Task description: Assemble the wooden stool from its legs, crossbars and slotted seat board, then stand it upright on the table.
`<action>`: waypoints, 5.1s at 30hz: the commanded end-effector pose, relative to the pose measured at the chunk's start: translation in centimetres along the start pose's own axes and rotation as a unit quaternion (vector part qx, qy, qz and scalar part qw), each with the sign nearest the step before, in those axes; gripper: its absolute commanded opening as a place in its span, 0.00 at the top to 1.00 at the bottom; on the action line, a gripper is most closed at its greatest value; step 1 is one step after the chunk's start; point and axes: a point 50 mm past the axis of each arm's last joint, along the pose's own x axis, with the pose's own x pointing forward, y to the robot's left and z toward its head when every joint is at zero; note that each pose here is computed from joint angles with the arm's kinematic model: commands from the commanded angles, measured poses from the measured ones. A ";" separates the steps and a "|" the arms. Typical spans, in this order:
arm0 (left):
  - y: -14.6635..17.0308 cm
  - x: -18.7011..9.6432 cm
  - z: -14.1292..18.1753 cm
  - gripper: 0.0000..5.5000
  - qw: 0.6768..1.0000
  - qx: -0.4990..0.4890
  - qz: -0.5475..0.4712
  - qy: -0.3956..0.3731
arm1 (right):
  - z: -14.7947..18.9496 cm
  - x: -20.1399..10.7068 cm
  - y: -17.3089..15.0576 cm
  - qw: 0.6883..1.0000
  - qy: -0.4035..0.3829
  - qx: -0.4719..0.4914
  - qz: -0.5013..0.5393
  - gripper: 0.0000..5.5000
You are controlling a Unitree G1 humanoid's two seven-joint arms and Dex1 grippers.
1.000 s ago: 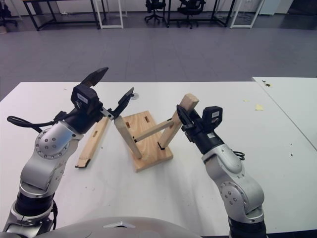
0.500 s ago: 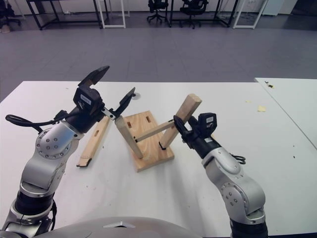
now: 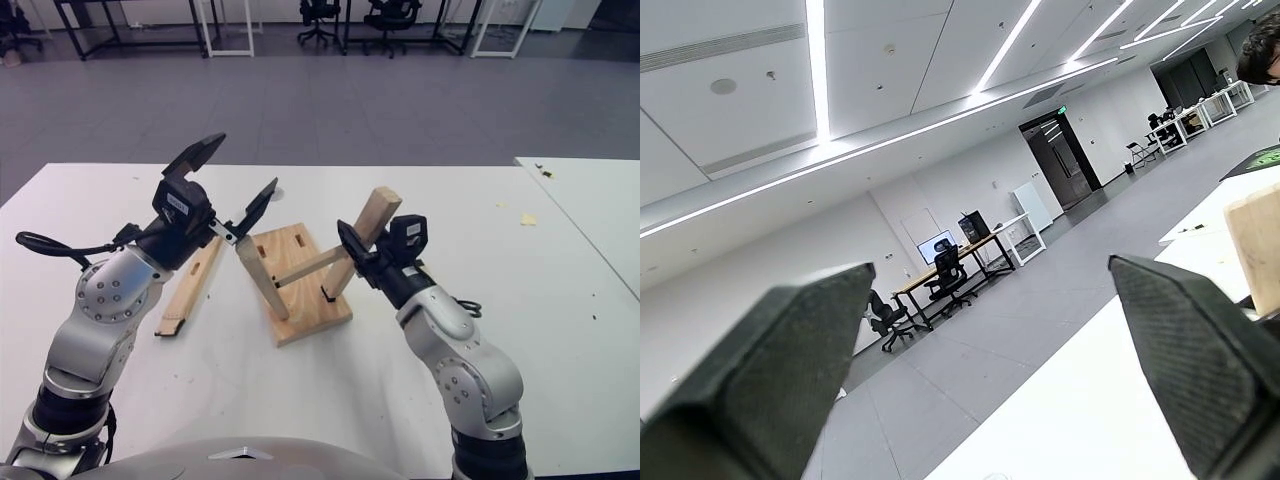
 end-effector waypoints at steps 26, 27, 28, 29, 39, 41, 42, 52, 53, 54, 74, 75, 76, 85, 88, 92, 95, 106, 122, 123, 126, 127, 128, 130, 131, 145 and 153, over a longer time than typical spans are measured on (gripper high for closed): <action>-2.3 -2.3 -7.2 0.21 0.985 0.009 -0.021 0.171 | -2.4 -4.8 -3.2 0.996 0.021 0.088 -0.006 0.56; -2.3 -2.3 -7.2 0.21 0.985 0.009 -0.021 0.172 | -2.6 -4.9 -3.4 0.996 0.027 0.084 -0.007 0.56; -2.3 -2.3 -7.2 0.21 0.985 0.009 -0.021 0.172 | -2.7 -4.8 -3.5 0.997 0.029 0.077 -0.009 0.56; -2.4 -2.3 -7.2 0.21 0.985 0.009 -0.021 0.172 | -2.6 -4.6 -3.6 0.997 0.027 0.073 -0.009 0.56; 1.8 1.4 0.3 0.21 0.996 0.057 -0.038 0.058 | 1.1 -4.9 -3.4 0.995 -0.053 0.061 0.052 0.56; 2.1 2.4 1.8 0.21 0.993 0.060 -0.090 0.041 | 1.8 -4.2 -3.1 0.994 -0.065 0.060 0.059 0.56; 2.1 2.9 2.2 0.21 0.990 0.051 -0.121 0.043 | 2.1 -3.8 -2.9 0.994 -0.070 0.058 0.062 0.56; 0.4 5.7 2.5 0.21 0.922 0.044 -0.350 0.159 | 2.4 0.2 -2.0 0.998 -0.059 0.039 0.001 0.56; 0.0 5.8 1.8 0.21 0.913 0.051 -0.366 0.176 | 2.4 0.3 -1.6 0.997 -0.061 0.042 -0.002 0.56; -0.8 5.9 1.2 0.21 0.901 0.056 -0.387 0.189 | 2.4 0.4 -1.2 0.997 -0.064 0.045 -0.005 0.56; -2.8 7.5 -4.5 0.21 0.897 0.077 -0.349 0.260 | 1.3 0.1 -0.2 0.997 -0.060 0.048 -0.026 0.80; -2.7 7.4 -4.8 0.21 0.896 0.075 -0.348 0.264 | 1.3 0.1 -0.2 0.997 -0.060 0.049 -0.024 0.80; -2.6 7.3 -5.0 0.21 0.896 0.074 -0.347 0.269 | 1.3 0.0 -0.2 0.997 -0.060 0.049 -0.023 0.80; -3.5 6.3 -5.9 0.21 0.882 0.065 -0.374 0.281 | 1.3 0.1 0.4 0.998 -0.057 0.040 -0.001 0.80; -3.9 6.1 -5.9 0.21 0.878 0.060 -0.387 0.276 | 0.9 0.3 0.6 0.999 -0.032 0.005 0.009 0.80; -4.3 6.4 -5.6 0.21 0.880 0.047 -0.396 0.258 | -0.1 0.6 0.9 0.998 0.036 -0.035 0.045 0.72; -3.8 6.9 -5.4 0.21 0.888 0.044 -0.388 0.243 | -1.2 0.5 0.7 0.994 0.091 -0.040 0.053 0.62; 1.1 7.6 1.4 0.21 0.924 0.043 -0.372 0.077 | -0.1 -0.5 -1.2 0.995 0.070 -0.032 0.068 0.46; 7.2 -5.9 -14.6 0.21 0.875 0.079 -0.251 0.407 | -7.8 6.7 -6.3 0.922 0.221 -0.306 0.088 0.46; 6.5 -5.3 -15.4 0.21 0.876 0.077 -0.255 0.402 | -8.1 7.1 -6.2 0.916 0.226 -0.314 0.102 0.46; 4.4 -3.0 -17.1 0.21 0.896 0.055 -0.256 0.359 | -8.5 7.1 -6.2 0.904 0.233 -0.330 0.139 0.46; 4.0 -2.2 -17.3 0.21 0.909 0.041 -0.245 0.333 | -8.4 6.9 -6.2 0.901 0.234 -0.334 0.149 0.46; 4.0 -1.7 -17.6 0.21 0.916 0.040 -0.232 0.324 | -8.4 6.6 -6.1 0.898 0.234 -0.337 0.157 0.46; 4.2 -1.4 -17.7 0.21 0.923 0.044 -0.222 0.312 | -8.3 5.9 -6.0 0.895 0.236 -0.339 0.167 0.46; 4.0 -1.5 -17.7 0.21 0.924 0.039 -0.222 0.308 | -8.2 5.5 -5.8 0.896 0.236 -0.335 0.173 0.46; 10.4 -6.4 -7.4 0.21 0.977 -0.135 0.116 0.120 | 6.3 -1.8 -2.3 0.963 -0.151 -0.177 -0.139 0.46; 4.3 -3.9 -1.1 0.21 0.939 -0.285 0.189 0.030 | 9.5 -3.0 4.4 0.967 -0.254 -0.024 0.000 0.46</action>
